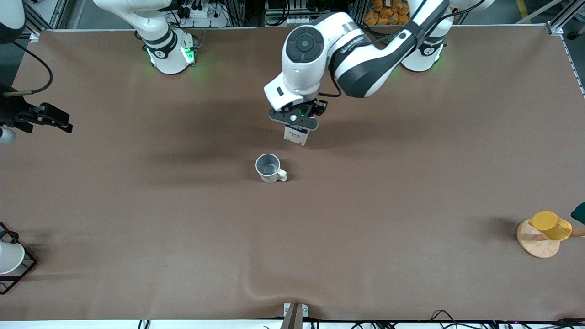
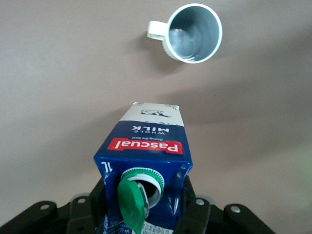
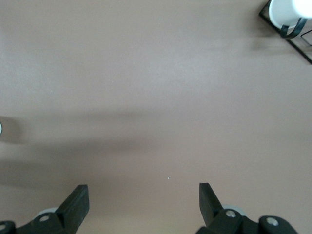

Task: Place milk next to cup
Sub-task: 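Lower the milk carton beside the white mug with the left gripper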

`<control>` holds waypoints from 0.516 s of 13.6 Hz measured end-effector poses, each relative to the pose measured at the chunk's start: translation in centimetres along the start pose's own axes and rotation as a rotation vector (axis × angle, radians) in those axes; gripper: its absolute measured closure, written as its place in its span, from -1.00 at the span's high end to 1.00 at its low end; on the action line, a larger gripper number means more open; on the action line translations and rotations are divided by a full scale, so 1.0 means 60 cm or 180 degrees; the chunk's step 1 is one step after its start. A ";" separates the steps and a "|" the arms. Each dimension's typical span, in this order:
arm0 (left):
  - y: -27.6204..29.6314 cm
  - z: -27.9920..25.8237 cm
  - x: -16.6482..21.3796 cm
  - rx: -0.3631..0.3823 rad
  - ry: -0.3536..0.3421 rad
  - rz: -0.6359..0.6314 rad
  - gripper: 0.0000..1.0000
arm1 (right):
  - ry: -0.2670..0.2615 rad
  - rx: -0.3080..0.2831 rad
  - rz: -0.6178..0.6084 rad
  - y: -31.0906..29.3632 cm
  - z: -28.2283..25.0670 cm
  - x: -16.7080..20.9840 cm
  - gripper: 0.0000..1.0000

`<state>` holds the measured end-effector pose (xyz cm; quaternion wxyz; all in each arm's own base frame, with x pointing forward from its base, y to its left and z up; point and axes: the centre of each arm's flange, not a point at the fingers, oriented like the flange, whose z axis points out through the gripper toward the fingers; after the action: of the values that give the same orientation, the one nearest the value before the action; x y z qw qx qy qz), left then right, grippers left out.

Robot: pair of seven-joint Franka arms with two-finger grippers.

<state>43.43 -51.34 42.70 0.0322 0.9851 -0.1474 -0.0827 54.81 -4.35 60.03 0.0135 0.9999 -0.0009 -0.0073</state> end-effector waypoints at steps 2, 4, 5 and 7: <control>0.014 0.020 0.012 0.0046 0.0076 0.0077 0.24 | 0.0082 -0.0001 0.0004 0.001 -0.015 -0.005 1.00; 0.024 0.036 0.023 0.0088 0.0108 0.0129 0.24 | 0.0141 -0.0003 0.0015 0.003 -0.021 -0.005 1.00; 0.029 0.044 0.026 0.0149 0.0148 0.0169 0.24 | 0.0148 -0.0002 0.0059 0.006 -0.022 -0.005 1.00; 0.043 0.055 0.024 0.0292 0.0240 0.0259 0.25 | 0.0168 -0.0003 0.0163 0.012 -0.026 -0.005 1.00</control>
<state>43.47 -54.35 39.48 -0.0042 0.9811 -0.1897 -0.0373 54.52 -5.03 61.64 0.0142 0.9994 -0.0262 0.0194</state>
